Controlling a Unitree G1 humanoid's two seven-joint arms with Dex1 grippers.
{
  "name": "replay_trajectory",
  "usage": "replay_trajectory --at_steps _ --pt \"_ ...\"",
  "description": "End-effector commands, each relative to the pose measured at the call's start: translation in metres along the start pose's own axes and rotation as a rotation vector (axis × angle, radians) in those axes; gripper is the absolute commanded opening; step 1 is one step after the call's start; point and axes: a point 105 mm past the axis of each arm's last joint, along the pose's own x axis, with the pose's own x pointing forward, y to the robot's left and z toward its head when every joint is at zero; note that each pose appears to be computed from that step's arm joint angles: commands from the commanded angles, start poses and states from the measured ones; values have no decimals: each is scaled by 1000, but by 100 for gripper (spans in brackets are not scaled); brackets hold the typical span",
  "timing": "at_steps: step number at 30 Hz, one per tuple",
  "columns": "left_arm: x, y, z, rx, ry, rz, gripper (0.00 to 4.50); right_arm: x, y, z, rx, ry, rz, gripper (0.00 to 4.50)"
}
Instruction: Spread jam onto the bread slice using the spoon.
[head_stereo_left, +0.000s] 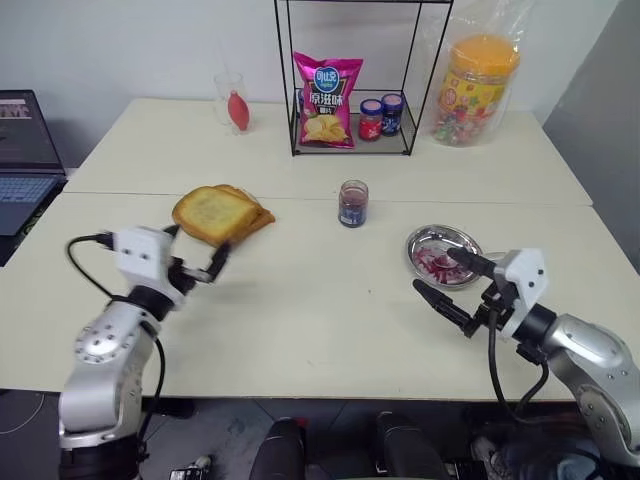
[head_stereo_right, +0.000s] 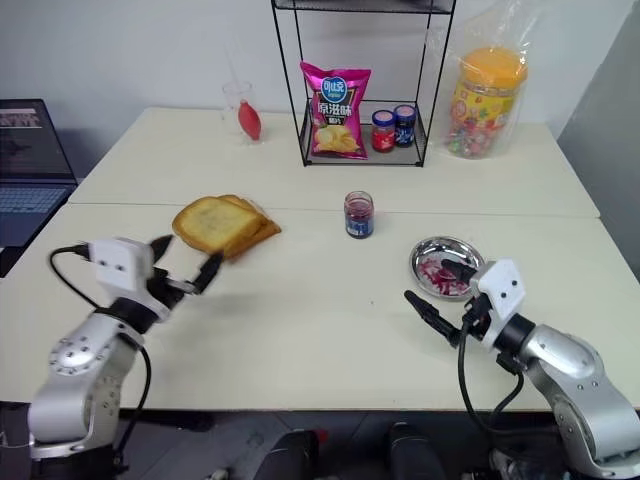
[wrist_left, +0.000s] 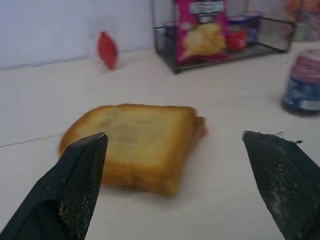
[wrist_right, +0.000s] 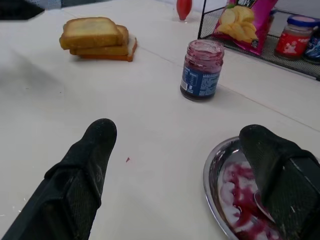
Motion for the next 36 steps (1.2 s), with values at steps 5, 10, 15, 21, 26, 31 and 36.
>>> replay_trajectory --at_steps 5,10,15,21,26,31,36 --pt "28 54 -9 -343 53 271 450 20 10 26 -116 49 152 435" --pt "57 45 -12 -505 71 246 450 26 16 35 -154 45 199 435" --pt "74 35 -21 -560 117 219 450 27 16 36 -171 51 206 435" --pt "92 29 -20 -650 129 224 450 25 15 37 -172 55 193 435" --pt "96 23 -19 -672 135 213 387 25 14 40 -173 52 180 450" --pt "98 24 -14 -678 113 220 288 25 13 40 -173 51 176 450" --pt "96 26 -11 -662 98 231 181 24 13 41 -172 49 175 450"
